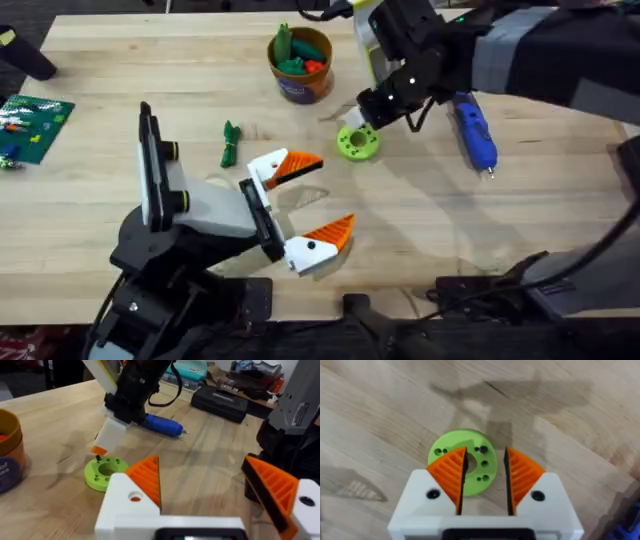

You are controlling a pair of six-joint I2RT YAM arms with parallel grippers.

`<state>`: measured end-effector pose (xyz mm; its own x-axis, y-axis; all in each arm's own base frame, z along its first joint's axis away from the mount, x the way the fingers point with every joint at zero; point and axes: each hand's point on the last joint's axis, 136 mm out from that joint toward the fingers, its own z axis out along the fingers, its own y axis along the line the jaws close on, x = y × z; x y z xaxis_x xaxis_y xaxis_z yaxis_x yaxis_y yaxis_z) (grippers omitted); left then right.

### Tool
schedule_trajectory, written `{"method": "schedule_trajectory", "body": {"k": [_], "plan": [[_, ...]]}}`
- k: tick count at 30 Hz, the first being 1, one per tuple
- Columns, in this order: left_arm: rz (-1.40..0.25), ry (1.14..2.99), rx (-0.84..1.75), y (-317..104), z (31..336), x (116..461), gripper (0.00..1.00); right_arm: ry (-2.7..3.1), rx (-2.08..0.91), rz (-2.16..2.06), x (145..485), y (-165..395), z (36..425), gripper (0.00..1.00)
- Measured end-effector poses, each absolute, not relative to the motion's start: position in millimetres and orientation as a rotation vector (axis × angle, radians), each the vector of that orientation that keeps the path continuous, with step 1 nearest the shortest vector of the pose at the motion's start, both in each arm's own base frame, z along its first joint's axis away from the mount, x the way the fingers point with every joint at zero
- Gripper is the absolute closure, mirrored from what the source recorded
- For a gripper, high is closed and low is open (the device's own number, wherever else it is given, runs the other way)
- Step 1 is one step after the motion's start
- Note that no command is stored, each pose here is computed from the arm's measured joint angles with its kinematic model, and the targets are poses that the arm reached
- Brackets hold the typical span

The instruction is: Pick up the gripper from the table and insert it into the empty holder that is missing its gripper. Then pick up a screw, insert it into the mounting hole, and use the screwdriver to tighten it. Finally, clean up the table by picking up the vegetable and placing it into the bucket.

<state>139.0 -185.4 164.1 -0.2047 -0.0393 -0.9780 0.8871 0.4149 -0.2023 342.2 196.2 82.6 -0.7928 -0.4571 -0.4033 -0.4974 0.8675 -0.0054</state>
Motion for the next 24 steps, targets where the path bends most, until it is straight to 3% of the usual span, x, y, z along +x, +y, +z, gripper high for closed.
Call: {"method": "schedule_trajectory", "body": {"k": [24], "plan": [[-1.023, 1.537, 0.78, -185, 164, 139, 0.019, 2.656, -0.716, 0.168, 348, 204, 65, 0.568]]}}
